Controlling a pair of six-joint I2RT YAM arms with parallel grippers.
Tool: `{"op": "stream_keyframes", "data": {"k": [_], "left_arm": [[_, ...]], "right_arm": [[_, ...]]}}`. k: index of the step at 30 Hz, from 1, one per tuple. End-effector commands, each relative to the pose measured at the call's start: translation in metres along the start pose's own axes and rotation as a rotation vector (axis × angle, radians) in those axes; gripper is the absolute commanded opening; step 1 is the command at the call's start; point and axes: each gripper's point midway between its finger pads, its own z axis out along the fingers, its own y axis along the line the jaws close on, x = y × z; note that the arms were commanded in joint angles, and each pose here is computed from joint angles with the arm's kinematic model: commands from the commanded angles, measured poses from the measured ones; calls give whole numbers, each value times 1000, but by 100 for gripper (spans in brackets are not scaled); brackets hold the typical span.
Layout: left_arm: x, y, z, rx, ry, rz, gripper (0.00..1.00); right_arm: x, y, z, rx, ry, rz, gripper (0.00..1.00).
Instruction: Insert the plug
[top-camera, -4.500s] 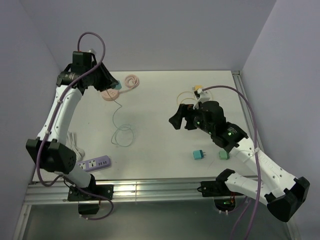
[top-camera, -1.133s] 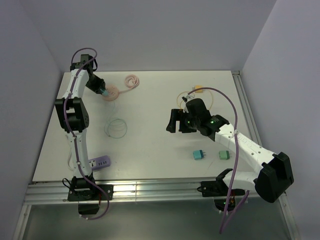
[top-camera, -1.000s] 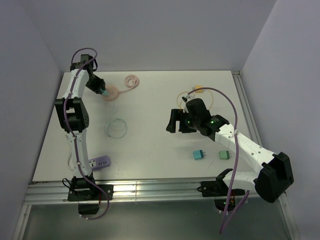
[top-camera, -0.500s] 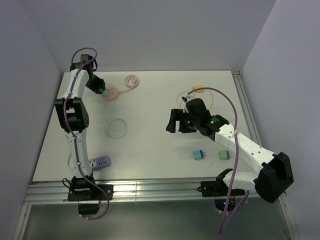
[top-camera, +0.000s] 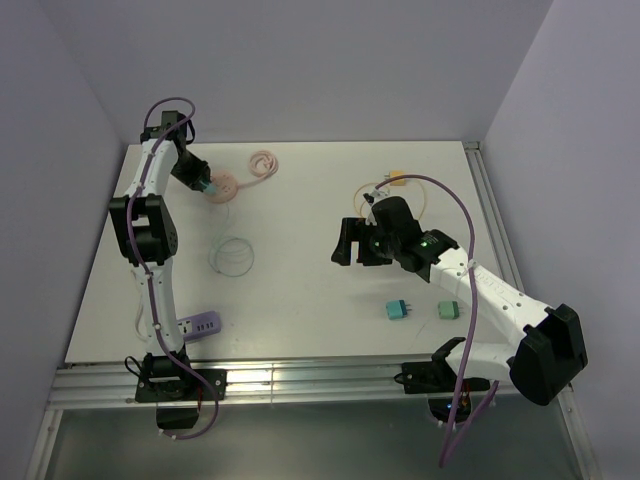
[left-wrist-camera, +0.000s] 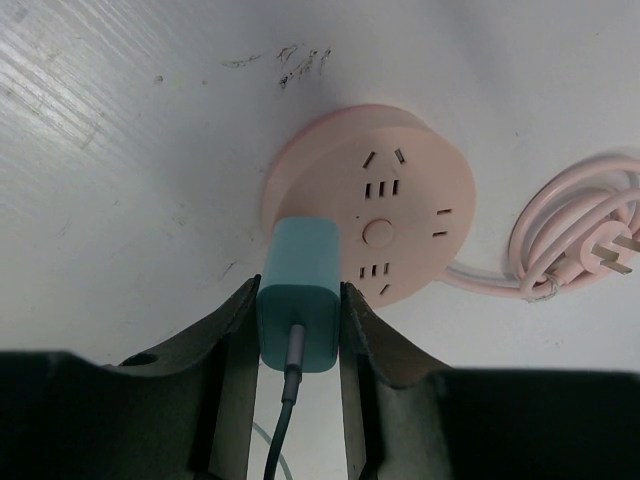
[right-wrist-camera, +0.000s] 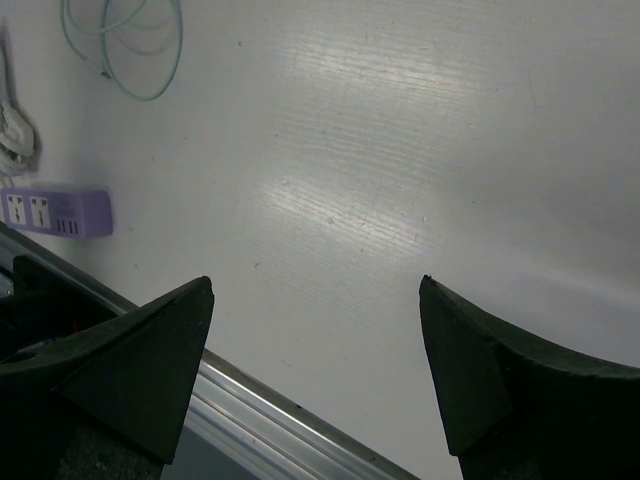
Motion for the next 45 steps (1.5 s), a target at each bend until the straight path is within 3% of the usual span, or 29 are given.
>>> {"op": "stream_keyframes", "data": {"k": [1, 8, 15, 22, 28, 33, 45], "left_arm": [[11, 19, -1, -76, 30, 37, 0], [8, 21, -2, -110, -2, 39, 0], [6, 44, -9, -242, -12, 19, 0], [20, 71, -2, -328, 15, 28, 0], [18, 71, 3, -340, -6, 40, 0], [21, 90, 18, -462, -21, 65, 0], [97, 134, 50, -528, 56, 118, 0]], "right_arm": [[-16, 9, -4, -34, -51, 4, 90], [-15, 8, -5, -29, -56, 3, 90], [-14, 8, -6, -29, -56, 4, 90], [-14, 8, -5, -31, -50, 0, 90], [-12, 7, -4, -29, -47, -1, 90], [-13, 7, -4, -27, -49, -1, 90], [-10, 5, -3, -26, -45, 6, 90]]}}
